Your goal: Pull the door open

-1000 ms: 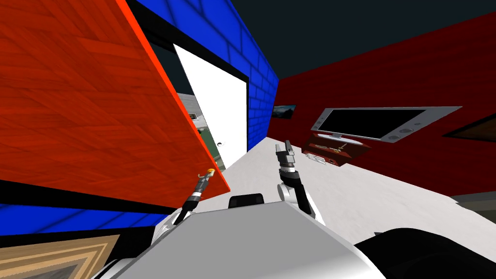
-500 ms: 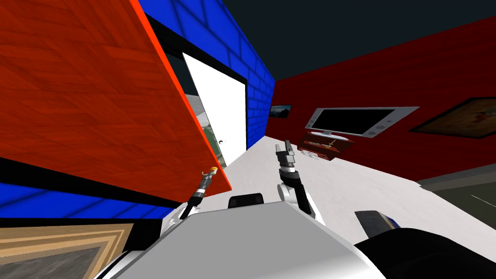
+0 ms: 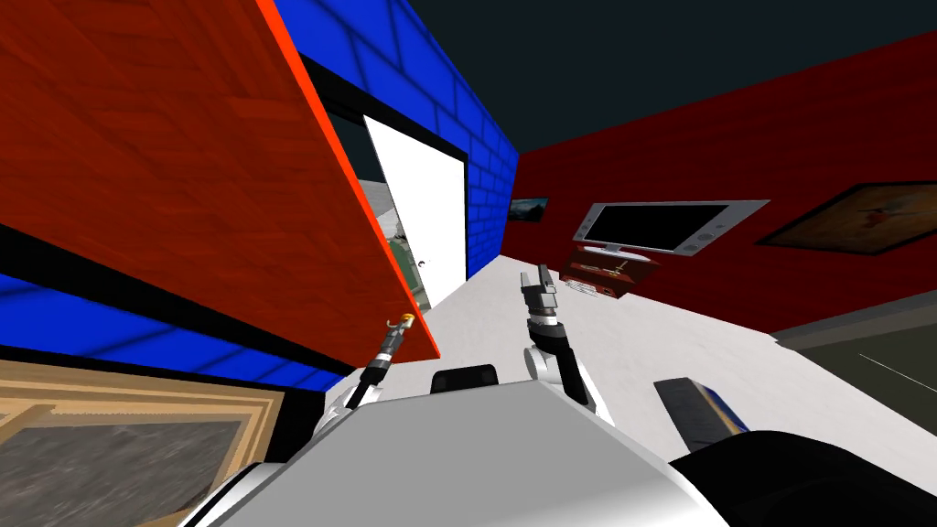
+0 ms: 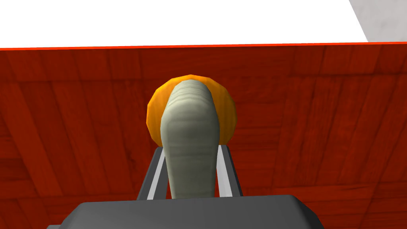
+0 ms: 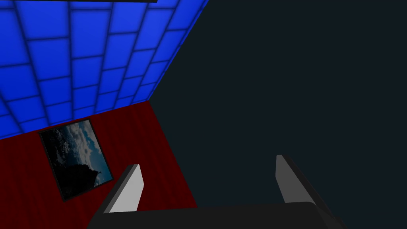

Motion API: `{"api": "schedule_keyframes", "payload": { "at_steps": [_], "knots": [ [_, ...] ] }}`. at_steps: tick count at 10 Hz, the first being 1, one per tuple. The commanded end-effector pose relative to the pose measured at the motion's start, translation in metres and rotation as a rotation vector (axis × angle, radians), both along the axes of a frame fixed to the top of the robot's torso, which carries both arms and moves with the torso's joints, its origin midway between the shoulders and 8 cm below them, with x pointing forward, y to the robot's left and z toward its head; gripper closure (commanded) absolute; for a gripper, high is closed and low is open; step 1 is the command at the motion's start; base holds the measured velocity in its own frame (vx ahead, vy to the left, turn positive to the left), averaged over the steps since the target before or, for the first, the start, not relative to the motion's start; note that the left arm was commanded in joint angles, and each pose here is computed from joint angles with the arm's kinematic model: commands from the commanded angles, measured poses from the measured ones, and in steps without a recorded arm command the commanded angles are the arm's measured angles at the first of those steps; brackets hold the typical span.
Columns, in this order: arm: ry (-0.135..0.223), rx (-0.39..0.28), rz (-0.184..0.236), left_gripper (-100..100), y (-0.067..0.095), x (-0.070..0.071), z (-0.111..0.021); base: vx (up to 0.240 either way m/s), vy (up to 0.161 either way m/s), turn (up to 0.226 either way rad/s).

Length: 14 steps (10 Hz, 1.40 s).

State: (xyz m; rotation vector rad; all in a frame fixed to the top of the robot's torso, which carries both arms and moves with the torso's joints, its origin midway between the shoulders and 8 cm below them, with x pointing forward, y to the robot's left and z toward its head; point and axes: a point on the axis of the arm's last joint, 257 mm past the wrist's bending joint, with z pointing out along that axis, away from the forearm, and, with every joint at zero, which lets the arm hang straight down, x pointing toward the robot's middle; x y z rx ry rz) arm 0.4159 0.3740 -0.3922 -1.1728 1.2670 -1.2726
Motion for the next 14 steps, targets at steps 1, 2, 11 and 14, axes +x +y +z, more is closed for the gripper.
{"api": "schedule_keyframes", "payload": {
  "at_steps": [1, 2, 11, 14],
  "knots": [
    [0.000, 0.000, 0.000, 100, 0.000, 0.000, 0.000, -0.097, 0.012, -0.012],
    [0.005, 0.000, -0.005, 100, -0.002, -0.003, -0.002, 0.122, -0.031, -0.031],
    [-0.001, 0.007, -0.044, 100, -0.005, -0.014, -0.002, 0.195, -0.042, -0.004],
    [0.014, 0.010, -0.043, 100, -0.002, -0.020, -0.007, 0.082, -0.057, -0.001]
  ]
}}
